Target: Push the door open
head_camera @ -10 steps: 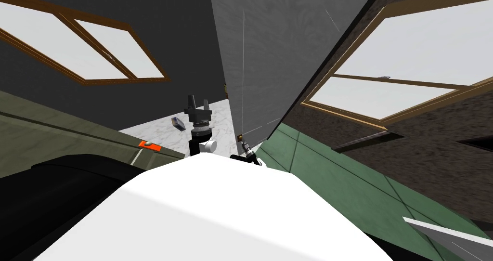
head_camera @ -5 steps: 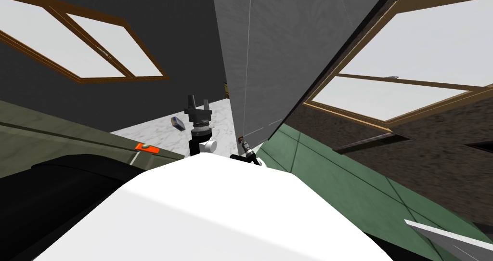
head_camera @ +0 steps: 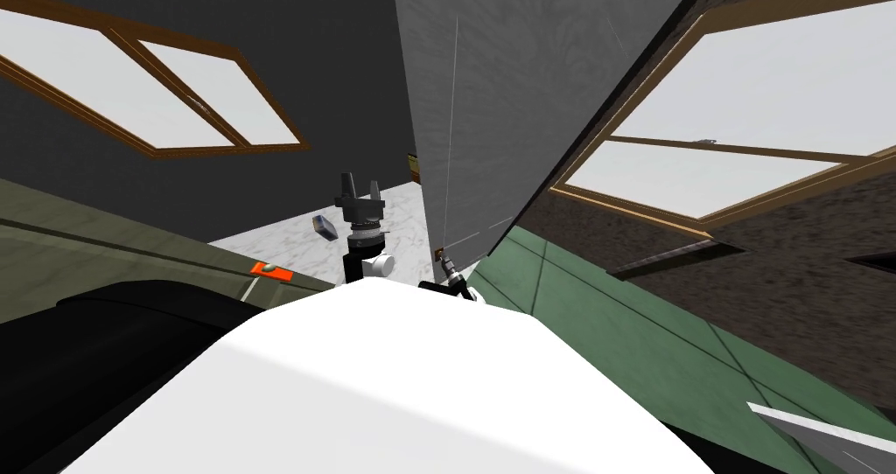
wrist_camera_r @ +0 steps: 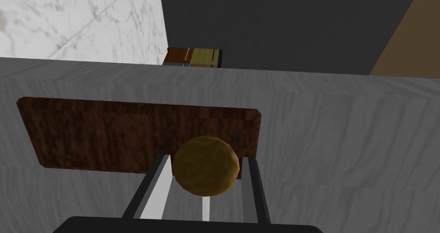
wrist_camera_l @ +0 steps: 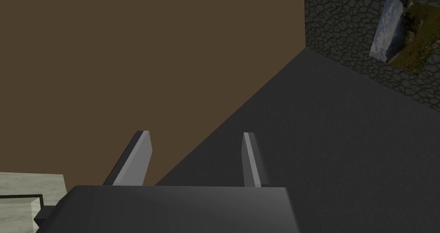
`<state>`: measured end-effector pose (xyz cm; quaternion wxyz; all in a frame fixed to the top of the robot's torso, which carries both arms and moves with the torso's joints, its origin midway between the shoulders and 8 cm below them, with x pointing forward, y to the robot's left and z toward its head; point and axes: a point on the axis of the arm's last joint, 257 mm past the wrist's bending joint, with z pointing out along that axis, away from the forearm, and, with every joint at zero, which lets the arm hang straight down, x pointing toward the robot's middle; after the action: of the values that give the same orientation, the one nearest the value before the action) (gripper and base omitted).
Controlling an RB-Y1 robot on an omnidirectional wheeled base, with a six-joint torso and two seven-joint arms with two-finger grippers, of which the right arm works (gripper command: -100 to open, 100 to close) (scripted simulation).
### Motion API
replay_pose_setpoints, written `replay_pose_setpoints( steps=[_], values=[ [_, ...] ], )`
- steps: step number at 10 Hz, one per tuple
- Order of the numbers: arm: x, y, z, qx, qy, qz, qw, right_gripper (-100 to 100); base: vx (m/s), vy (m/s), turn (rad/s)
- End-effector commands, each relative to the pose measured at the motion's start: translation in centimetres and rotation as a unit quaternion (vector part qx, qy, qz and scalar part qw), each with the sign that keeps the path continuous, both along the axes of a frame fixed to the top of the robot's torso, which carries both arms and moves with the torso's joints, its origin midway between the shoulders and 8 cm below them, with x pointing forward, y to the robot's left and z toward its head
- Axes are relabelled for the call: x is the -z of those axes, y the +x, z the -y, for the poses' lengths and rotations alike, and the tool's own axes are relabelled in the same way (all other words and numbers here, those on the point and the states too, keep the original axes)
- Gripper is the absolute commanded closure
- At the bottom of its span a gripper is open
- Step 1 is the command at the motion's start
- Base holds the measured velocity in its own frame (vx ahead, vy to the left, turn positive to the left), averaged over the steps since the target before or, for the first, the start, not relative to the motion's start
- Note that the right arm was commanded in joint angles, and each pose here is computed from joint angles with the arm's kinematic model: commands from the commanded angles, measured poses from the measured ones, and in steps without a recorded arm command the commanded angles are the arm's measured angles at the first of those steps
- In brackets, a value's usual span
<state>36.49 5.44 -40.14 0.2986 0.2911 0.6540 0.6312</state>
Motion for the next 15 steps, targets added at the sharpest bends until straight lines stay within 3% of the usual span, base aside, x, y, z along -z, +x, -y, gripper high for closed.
replay_pose_setpoints(
  steps=[1, 10, 13, 14, 15],
  values=[
    [-0.2, 0.7, 0.9, 0.01, -0.002, 0.003, 0.9999, 100, 0.072, 0.134, -0.026],
    [0.0, 4.2, 6.2, 0.074, -0.012, 0.008, 0.9972, 100, 0.107, 0.154, -0.034],
    [-0.1, 5.6, 8.3, 0.103, -0.012, 0.009, 0.9945, 100, 0.127, 0.117, -0.063],
    [-0.1, 4.9, 7.5, 0.092, -0.009, 0.008, 0.9957, -100, -0.101, 0.055, -0.059],
    [-0.1, 4.9, 7.5, 0.092, -0.009, 0.008, 0.9957, -100, -0.168, -0.09, -0.02]
  ],
)
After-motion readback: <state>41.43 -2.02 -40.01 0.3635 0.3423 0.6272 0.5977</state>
